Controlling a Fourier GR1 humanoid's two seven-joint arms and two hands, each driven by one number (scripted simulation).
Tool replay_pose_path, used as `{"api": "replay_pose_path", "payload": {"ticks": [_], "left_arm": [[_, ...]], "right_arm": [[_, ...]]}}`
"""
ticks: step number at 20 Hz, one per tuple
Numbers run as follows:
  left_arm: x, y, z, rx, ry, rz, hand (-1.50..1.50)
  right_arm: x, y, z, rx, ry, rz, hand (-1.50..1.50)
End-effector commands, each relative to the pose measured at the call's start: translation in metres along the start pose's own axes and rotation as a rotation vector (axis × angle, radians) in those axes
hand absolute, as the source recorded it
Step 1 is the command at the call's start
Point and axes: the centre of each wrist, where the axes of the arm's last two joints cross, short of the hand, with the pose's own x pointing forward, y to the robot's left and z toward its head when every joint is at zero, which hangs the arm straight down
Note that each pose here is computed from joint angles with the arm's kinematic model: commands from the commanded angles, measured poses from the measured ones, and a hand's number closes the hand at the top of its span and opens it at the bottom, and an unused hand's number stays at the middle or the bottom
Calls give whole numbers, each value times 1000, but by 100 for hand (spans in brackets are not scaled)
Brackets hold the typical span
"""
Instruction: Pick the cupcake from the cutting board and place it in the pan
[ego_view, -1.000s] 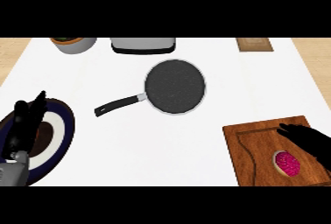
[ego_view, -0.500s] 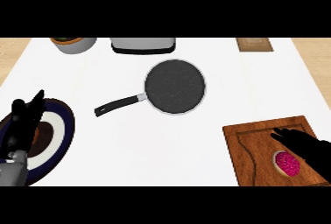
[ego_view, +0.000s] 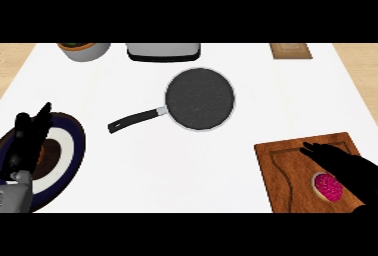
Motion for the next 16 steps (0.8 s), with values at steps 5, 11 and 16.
{"api": "replay_pose_path", "payload": {"ticks": [5, 11, 16], "left_arm": [[4, 3, 2, -5, -3, 0, 0], [10, 0, -6, -2, 0, 1, 0], [0, 2, 16, -15, -17, -10, 0]], "right_arm": [[-8, 20, -4, 36, 28, -1, -150], [-6, 35, -29, 42, 67, 9, -150], [-4, 23, -24, -58, 12, 165, 150]]}}
